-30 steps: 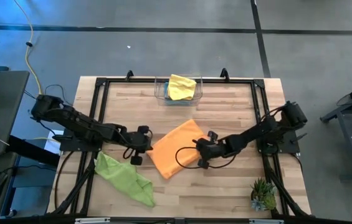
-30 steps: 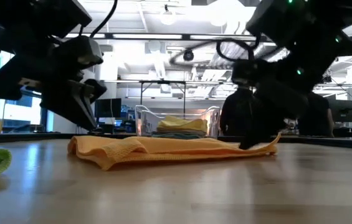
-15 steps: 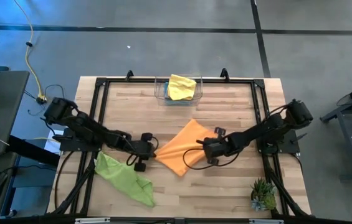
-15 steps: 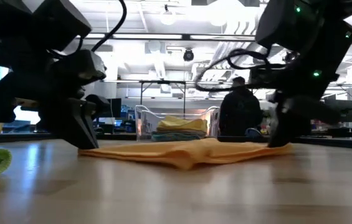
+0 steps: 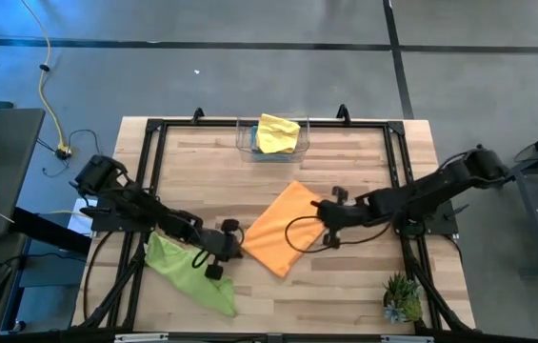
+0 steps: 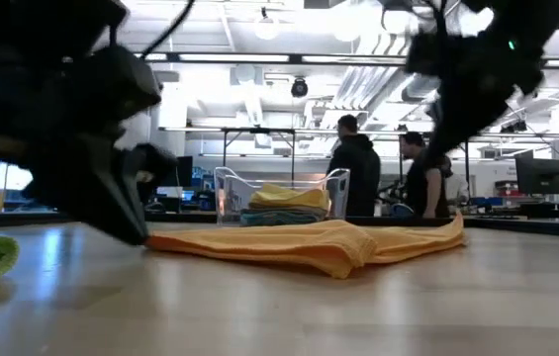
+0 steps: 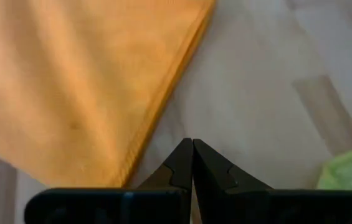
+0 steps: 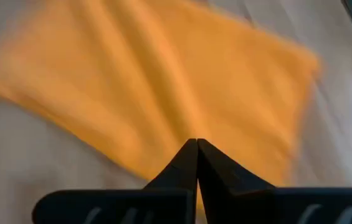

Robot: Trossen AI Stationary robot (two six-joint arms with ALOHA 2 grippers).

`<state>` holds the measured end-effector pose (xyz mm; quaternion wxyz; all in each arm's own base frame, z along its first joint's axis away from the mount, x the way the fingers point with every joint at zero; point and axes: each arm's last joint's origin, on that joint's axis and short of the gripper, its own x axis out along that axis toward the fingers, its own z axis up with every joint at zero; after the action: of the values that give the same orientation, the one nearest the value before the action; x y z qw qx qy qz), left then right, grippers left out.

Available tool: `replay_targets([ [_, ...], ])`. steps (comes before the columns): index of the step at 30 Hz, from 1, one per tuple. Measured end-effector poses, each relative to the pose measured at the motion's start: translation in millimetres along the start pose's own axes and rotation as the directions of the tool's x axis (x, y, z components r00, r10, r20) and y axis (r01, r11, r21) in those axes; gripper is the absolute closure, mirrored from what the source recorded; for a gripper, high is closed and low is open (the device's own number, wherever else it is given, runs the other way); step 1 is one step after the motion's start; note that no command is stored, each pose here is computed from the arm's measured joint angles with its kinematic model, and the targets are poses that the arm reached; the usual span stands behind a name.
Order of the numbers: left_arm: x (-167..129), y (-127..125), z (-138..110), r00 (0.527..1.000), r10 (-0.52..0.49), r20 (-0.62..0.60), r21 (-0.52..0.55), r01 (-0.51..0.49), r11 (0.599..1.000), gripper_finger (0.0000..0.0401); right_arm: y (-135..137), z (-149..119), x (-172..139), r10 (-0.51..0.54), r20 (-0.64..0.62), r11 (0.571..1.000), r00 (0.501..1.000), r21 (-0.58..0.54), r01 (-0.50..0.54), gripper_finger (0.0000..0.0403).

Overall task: Fold microfiber towels
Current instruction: Fold the orange towel

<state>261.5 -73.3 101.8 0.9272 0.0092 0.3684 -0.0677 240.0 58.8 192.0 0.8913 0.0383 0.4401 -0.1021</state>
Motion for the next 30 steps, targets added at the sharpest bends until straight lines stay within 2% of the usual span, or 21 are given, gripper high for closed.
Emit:
replay_targets([
  [6, -21.4, 8.9, 19.6, 0.996, 0.032, 0.079, 0.028, -0.034, 0.999, 0.0401, 42.7, 16.0, 17.6, 0.160, 0.256, 0.982, 0.953, 0.054, -0.179, 0.0403],
  [10, -27.5, 23.4, 24.1, 0.984, 0.152, 0.096, 0.060, -0.158, 0.986, 0.0401, 66.5, 10.0, 47.0, 0.201, 0.302, 0.971, 0.932, 0.068, -0.231, 0.0403],
  [12, -24.7, 31.6, 20.3, 0.983, 0.170, 0.070, 0.066, -0.175, 0.982, 0.0401, 76.1, 5.3, 62.2, 0.207, 0.287, 0.970, 0.935, 0.067, -0.235, 0.0403],
  [19, 0.5, 40.2, 1.0, 0.995, 0.096, -0.030, 0.055, -0.094, 0.994, 0.0401, 93.2, -11.2, 90.8, 0.239, 0.129, 0.968, 0.962, 0.051, -0.248, 0.0403],
  [24, 12.0, 27.9, -2.2, 0.999, 0.043, -0.028, 0.018, -0.042, 0.999, 0.0401, 89.5, -18.4, 84.6, 0.219, 0.021, 0.975, 0.975, 0.037, -0.220, 0.0403],
  [30, 19.2, 6.4, -0.4, 0.997, -0.037, 0.063, -0.069, 0.042, 0.997, 0.0401, 81.2, -24.8, 71.1, 0.205, -0.130, 0.978, 0.970, -0.019, -0.209, 0.0403],
])
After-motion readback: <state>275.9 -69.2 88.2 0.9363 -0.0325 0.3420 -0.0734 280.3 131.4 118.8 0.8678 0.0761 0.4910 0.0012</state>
